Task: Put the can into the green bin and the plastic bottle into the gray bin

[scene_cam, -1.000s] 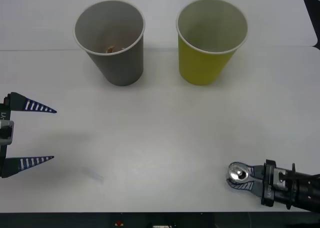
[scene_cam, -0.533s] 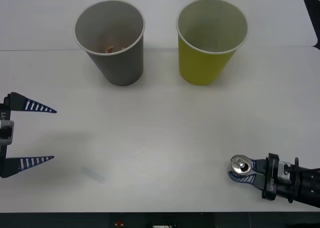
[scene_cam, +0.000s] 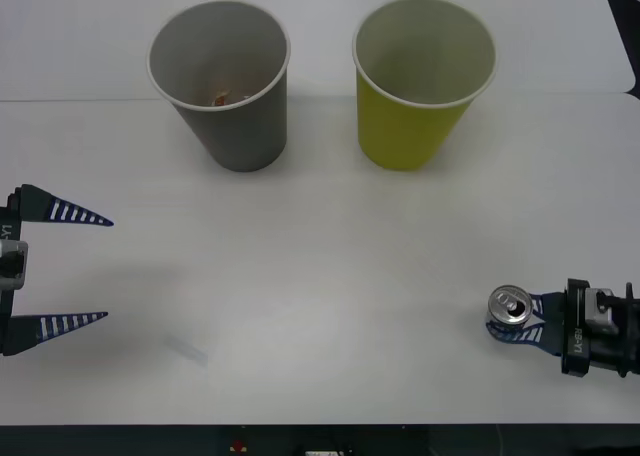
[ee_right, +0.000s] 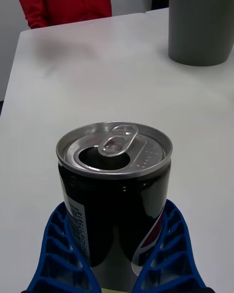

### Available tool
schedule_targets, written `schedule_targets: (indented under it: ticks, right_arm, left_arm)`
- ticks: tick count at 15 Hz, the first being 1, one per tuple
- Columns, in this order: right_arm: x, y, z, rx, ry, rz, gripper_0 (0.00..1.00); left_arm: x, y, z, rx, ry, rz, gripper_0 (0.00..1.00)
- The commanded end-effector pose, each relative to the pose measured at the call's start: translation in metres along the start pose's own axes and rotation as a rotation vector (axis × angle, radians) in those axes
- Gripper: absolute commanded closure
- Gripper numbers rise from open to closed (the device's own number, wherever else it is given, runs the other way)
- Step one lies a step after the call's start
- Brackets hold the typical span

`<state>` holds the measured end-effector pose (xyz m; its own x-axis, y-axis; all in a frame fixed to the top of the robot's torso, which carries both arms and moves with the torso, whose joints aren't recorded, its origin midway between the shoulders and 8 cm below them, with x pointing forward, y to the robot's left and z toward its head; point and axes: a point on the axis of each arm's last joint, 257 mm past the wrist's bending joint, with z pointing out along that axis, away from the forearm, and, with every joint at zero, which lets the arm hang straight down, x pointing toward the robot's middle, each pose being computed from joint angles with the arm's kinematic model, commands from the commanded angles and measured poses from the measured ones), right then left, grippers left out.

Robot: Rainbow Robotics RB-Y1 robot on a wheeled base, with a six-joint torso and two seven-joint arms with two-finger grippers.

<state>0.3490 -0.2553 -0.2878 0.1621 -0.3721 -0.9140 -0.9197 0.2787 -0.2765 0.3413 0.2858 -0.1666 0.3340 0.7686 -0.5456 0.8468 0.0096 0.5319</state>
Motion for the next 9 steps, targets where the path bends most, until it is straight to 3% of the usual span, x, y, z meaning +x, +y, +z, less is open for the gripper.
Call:
schedule_targets:
  ticks: [1, 5, 9]
  right_arm:
    - [-0.010, -0.011, -0.017, 0.008, 0.088, 0.025, 1.00]
    - [-0.027, -0.025, -0.033, 0.043, 0.184, 0.120, 1.00]
    - [-0.048, -0.048, -0.040, 0.120, 0.268, 0.215, 1.00]
  left_arm:
    - [0.000, 0.000, 0.000, 0.000, 0.000, 0.000, 0.00]
    - [0.000, 0.000, 0.000, 0.000, 0.000, 0.000, 0.00]
    - [0.000, 0.000, 0.000, 0.000, 0.000, 0.000, 0.00]
